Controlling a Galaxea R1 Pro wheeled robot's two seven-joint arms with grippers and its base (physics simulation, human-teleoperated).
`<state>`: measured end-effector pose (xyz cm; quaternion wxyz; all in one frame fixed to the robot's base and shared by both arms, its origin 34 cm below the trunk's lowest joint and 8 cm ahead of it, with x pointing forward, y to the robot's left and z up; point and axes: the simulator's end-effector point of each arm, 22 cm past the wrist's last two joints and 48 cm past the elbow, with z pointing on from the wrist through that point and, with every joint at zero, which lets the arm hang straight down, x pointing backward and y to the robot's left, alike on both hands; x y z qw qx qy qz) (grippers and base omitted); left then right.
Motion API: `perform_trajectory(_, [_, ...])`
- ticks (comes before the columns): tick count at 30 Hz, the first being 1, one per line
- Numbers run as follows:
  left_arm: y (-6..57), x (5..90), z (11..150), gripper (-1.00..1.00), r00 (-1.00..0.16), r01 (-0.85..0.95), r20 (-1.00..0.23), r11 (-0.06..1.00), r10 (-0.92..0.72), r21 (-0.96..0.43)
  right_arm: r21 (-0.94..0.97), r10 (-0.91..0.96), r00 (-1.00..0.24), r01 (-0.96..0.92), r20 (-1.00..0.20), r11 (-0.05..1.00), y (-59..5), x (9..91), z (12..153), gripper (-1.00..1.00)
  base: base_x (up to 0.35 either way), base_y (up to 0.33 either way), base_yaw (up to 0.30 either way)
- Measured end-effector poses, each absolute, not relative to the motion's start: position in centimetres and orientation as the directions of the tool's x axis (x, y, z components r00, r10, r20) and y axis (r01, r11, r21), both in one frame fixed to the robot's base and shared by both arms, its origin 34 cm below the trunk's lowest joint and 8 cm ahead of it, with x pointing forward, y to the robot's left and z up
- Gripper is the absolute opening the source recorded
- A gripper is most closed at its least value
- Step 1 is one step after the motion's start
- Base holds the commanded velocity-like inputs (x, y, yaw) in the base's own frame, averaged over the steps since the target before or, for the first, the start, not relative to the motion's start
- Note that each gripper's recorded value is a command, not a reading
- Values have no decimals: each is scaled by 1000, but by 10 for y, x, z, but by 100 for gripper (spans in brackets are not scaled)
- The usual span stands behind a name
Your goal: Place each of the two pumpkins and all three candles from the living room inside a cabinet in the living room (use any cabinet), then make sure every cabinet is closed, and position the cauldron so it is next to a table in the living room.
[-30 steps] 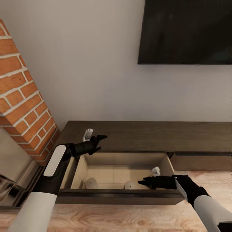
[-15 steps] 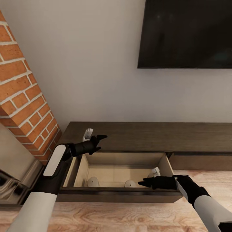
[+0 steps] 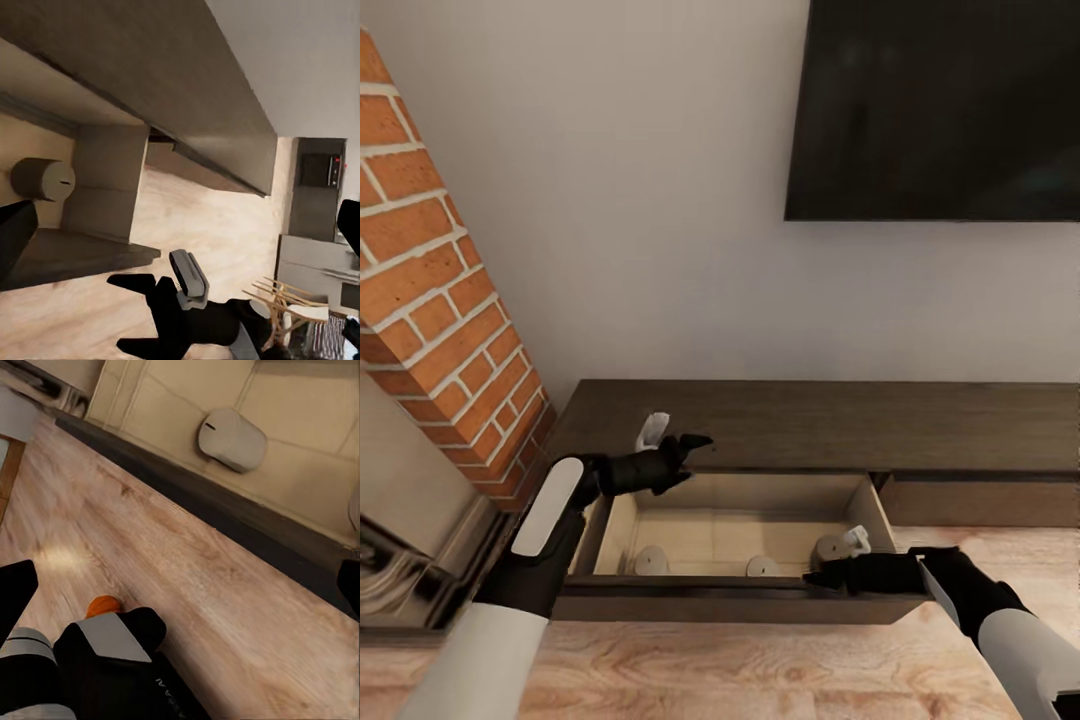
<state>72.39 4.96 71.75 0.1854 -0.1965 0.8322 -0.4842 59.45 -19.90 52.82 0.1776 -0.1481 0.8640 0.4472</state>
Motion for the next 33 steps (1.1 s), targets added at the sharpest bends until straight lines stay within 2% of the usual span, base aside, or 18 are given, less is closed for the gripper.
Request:
perform_trajectory(10, [18, 628, 620, 100, -927, -247, 30, 549, -374, -799, 690, -207, -896, -436, -394, 578, -206, 571, 509, 100, -7, 0, 0])
perform_trajectory(14, [14, 581, 592, 100, -957, -224, 51, 614, -286, -757, 681, -234, -894, -443, -381, 583, -208, 565, 505, 100, 0, 0, 0])
perform_trajectory(26, [-10, 513, 568, 100, -981, -188, 103, 659, -166, -728, 657, -303, -893, -450, -333, 605, -217, 543, 487, 100, 0, 0, 0])
perform_trajectory(28, [-13, 500, 560, 100, -983, -181, 115, 677, -141, -713, 625, -341, -894, -448, -291, 639, -227, 527, 470, 100, 0, 0, 0])
perform_trajectory(29, [-16, 484, 548, 100, -985, -174, 134, 700, -112, -693, 563, -362, -891, -454, -274, 691, -241, 524, 453, 100, 0, 0, 0])
perform_trajectory(33, [0, 461, 512, 100, -979, -190, 177, 766, -100, -615, 430, -386, -871, -487, -303, 761, -255, 529, 425, 100, 0, 0, 0])
